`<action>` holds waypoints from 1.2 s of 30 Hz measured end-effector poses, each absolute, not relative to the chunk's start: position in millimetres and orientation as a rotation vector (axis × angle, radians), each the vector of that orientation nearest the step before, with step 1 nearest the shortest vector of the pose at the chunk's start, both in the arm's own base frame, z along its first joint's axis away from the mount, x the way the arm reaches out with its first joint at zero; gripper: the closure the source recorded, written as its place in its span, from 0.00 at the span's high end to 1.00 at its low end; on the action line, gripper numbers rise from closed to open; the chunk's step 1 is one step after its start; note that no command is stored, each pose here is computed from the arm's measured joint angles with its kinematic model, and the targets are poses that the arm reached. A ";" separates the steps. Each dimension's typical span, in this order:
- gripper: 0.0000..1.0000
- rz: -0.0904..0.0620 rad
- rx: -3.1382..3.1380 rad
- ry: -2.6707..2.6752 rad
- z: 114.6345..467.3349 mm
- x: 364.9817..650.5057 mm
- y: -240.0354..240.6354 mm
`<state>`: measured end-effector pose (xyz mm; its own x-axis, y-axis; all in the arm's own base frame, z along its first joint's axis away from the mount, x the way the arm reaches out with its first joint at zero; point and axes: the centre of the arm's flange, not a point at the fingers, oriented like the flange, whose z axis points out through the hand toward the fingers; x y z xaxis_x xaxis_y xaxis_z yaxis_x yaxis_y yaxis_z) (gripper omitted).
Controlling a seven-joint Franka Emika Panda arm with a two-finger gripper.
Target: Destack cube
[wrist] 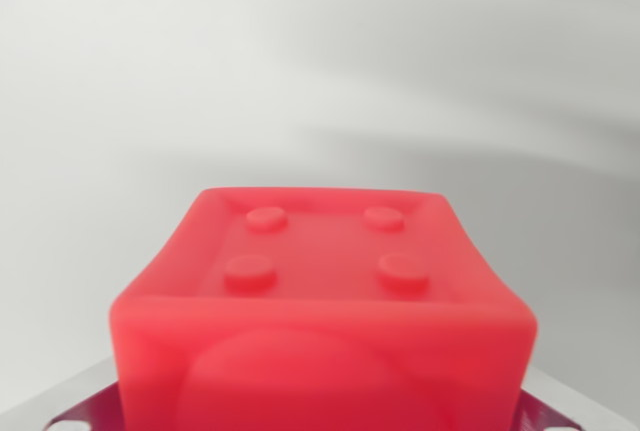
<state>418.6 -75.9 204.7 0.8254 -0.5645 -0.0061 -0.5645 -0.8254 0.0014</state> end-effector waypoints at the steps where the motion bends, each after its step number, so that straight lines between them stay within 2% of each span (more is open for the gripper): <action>1: 0.00 0.010 -3.002 0.924 204.5 418.1 -73.9; 36: 0.00 0.010 -3.040 0.792 194.8 404.3 -6.7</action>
